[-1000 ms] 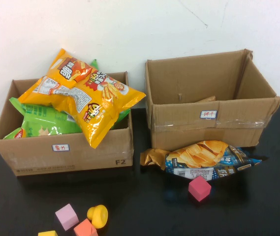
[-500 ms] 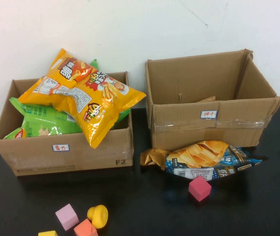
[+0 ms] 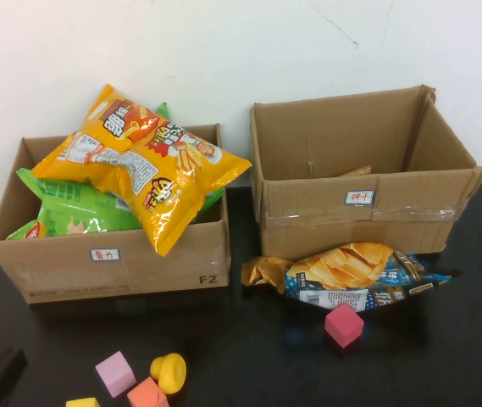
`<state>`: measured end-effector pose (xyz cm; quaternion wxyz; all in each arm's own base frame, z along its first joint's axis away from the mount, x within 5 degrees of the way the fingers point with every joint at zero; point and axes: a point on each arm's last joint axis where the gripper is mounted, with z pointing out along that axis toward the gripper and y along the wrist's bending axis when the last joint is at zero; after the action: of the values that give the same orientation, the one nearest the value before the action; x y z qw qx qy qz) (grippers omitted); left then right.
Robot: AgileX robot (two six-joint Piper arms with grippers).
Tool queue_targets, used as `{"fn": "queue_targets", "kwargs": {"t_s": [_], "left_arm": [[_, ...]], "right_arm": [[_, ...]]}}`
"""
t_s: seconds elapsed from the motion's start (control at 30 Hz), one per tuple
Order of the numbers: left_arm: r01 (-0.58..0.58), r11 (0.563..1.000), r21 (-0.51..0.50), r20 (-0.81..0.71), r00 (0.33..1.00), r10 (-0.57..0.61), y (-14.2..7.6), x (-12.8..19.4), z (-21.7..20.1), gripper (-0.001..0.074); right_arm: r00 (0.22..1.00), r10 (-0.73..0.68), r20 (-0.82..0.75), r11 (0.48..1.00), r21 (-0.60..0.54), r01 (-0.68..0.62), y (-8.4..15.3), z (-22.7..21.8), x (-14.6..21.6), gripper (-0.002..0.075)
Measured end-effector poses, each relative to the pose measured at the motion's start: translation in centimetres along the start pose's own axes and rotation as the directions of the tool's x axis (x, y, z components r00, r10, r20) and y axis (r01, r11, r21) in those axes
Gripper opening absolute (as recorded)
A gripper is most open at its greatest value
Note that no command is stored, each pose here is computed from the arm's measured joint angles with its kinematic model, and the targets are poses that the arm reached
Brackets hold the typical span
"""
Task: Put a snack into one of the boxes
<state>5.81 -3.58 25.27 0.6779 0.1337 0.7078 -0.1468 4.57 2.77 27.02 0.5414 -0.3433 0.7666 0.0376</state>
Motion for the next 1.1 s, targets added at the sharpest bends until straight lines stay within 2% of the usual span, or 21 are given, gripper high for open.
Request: {"fn": "queue_targets", "kwargs": {"t_s": [0.2, 0.3, 0.33, 0.47, 0.63, 0.77, 1.1], "left_arm": [[-0.113, 0.981, -0.160, 0.012, 0.993, 0.116, 1.2, 0.9, -0.6, -0.0001], [-0.085, 0.966, -0.244, -0.070, 0.995, 0.070, 2.1, 2.2, -0.6, -0.0001], [-0.039, 0.962, -0.270, -0.085, 0.996, 0.017, 2.4, 2.8, -0.7, -0.0001], [-0.018, 0.939, -0.344, -0.157, 0.987, -0.039, 3.1, 5.8, -0.8, -0.0001], [-0.018, 0.933, -0.358, -0.145, 0.989, -0.037, 3.1, 7.1, -1.2, -0.0001], [-0.006, 0.938, -0.346, -0.203, 0.977, -0.069, 2.9, 7.7, -1.3, -0.0001], [0.021, 0.948, -0.317, -0.219, 0.971, -0.095, 2.6, 7.9, -1.3, -0.0001]], "right_arm": [[1.000, 0.000, -0.001, 1.000, -0.001, 0.000, 0.0, 0.0, 0.0, 0.0000], [1.000, 0.000, -0.003, 1.000, -0.002, 0.000, 0.0, 0.0, 0.0, 0.0000], [1.000, 0.000, -0.003, 1.000, -0.002, 0.000, 0.0, 0.0, 0.0, 0.0000], [1.000, 0.000, -0.003, 1.000, -0.002, 0.000, 0.0, 0.0, 0.0, 0.0000], [1.000, 0.000, -0.006, 1.000, -0.004, 0.000, 0.0, 0.0, 0.1, 0.0000], [1.000, 0.000, -0.006, 1.000, -0.004, 0.000, 0.0, 0.0, 0.1, -0.0001], [1.000, 0.000, -0.006, 1.000, -0.004, 0.000, 0.0, 0.0, 0.1, -0.0001]]}}
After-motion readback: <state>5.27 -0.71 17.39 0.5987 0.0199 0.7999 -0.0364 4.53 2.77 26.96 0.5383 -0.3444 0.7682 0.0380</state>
